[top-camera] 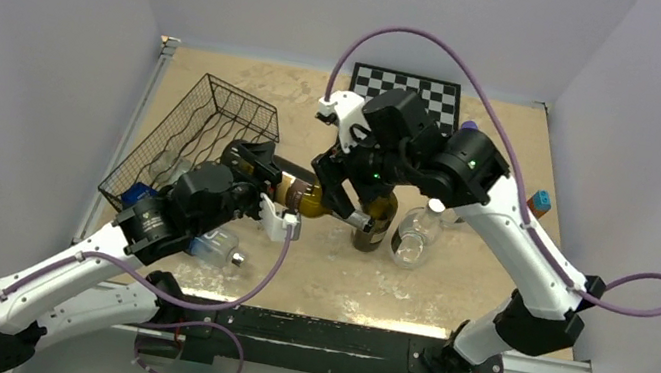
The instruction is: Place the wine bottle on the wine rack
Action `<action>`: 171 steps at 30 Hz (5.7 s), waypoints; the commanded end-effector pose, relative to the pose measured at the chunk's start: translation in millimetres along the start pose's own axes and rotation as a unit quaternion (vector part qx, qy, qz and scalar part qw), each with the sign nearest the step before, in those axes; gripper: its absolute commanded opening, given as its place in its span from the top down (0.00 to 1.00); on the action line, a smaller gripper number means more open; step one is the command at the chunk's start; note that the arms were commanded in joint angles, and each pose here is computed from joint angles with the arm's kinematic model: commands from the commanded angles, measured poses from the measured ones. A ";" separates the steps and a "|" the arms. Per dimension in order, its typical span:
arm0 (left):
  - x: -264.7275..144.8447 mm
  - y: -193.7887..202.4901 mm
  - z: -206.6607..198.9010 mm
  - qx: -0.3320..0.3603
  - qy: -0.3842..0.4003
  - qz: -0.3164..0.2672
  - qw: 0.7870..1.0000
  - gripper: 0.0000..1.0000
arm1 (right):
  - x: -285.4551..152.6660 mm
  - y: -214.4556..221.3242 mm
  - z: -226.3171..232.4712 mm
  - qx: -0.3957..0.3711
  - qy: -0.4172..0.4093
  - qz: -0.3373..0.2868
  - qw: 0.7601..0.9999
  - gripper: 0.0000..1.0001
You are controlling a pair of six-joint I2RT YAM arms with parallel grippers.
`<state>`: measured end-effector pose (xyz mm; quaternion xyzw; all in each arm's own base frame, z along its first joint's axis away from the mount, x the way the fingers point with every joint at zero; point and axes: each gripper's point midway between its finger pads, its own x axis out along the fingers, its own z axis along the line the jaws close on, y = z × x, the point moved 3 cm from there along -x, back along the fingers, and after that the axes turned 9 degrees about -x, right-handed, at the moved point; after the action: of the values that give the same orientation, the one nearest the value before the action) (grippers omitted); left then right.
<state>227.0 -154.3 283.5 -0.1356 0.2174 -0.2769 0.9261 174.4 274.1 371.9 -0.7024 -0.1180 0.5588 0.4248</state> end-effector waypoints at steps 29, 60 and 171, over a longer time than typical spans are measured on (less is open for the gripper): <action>-42.5 -19.7 56.6 -0.086 -0.122 -0.061 0.987 1.00 | 52.4 33.3 31.8 -0.005 -0.031 0.032 0.999 0.87; -101.6 -37.4 58.2 -0.259 -0.122 -0.170 0.943 0.01 | 49.6 6.9 -9.9 0.051 0.128 -0.048 0.989 1.00; -146.4 -64.7 59.0 -0.455 -0.006 -0.180 0.872 0.01 | 361.1 -20.4 -23.5 -0.071 0.061 -0.108 0.990 1.00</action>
<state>118.9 -119.2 396.3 -0.5631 0.2954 -0.3073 0.7079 308.2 469.7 71.1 -0.7610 -0.1129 0.5159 0.3768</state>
